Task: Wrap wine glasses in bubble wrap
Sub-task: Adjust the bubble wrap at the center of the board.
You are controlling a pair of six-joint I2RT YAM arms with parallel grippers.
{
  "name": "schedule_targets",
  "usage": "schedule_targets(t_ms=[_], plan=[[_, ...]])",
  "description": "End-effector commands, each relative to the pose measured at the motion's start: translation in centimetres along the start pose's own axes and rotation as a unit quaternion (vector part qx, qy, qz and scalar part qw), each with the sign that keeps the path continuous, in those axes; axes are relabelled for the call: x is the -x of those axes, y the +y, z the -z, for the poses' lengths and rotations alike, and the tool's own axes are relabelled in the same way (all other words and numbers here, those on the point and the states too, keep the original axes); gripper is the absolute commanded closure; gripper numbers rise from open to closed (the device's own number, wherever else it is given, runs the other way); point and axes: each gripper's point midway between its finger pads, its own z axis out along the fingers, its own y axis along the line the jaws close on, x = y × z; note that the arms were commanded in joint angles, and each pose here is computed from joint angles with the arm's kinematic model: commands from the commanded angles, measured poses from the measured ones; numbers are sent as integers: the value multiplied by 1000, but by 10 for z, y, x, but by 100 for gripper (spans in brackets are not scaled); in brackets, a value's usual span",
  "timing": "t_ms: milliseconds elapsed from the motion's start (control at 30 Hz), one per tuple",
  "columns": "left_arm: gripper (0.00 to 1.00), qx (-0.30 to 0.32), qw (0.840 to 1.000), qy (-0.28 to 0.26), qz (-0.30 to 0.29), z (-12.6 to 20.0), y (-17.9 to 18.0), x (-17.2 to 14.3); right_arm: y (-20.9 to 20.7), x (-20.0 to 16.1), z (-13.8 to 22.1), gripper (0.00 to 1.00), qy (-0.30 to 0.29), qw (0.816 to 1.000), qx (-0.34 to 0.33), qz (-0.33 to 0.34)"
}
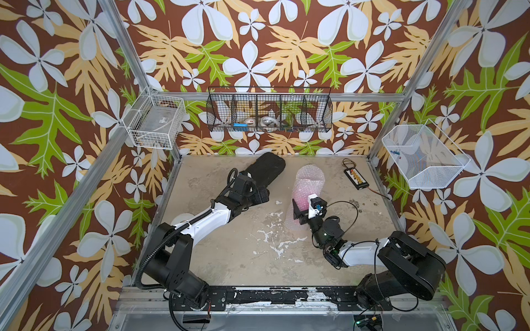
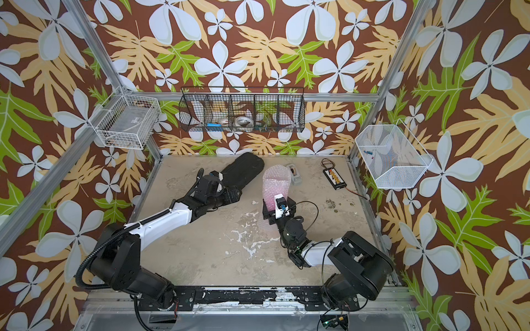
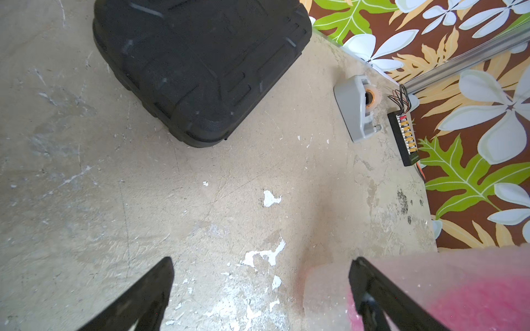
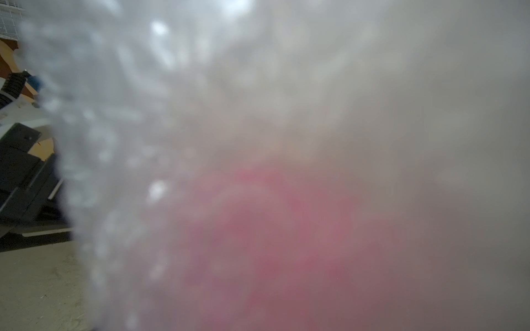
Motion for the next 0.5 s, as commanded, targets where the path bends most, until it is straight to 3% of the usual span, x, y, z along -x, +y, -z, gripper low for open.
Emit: schedule_targets(t_ms=[0, 467], plan=[[3, -32, 999, -10, -1, -1, -15, 9, 4, 6, 1, 4, -16, 1000, 10, -9], [4, -61, 998, 1, -26, 2, -35, 3, 9, -4, 7, 0, 41, 998, 30, -29]])
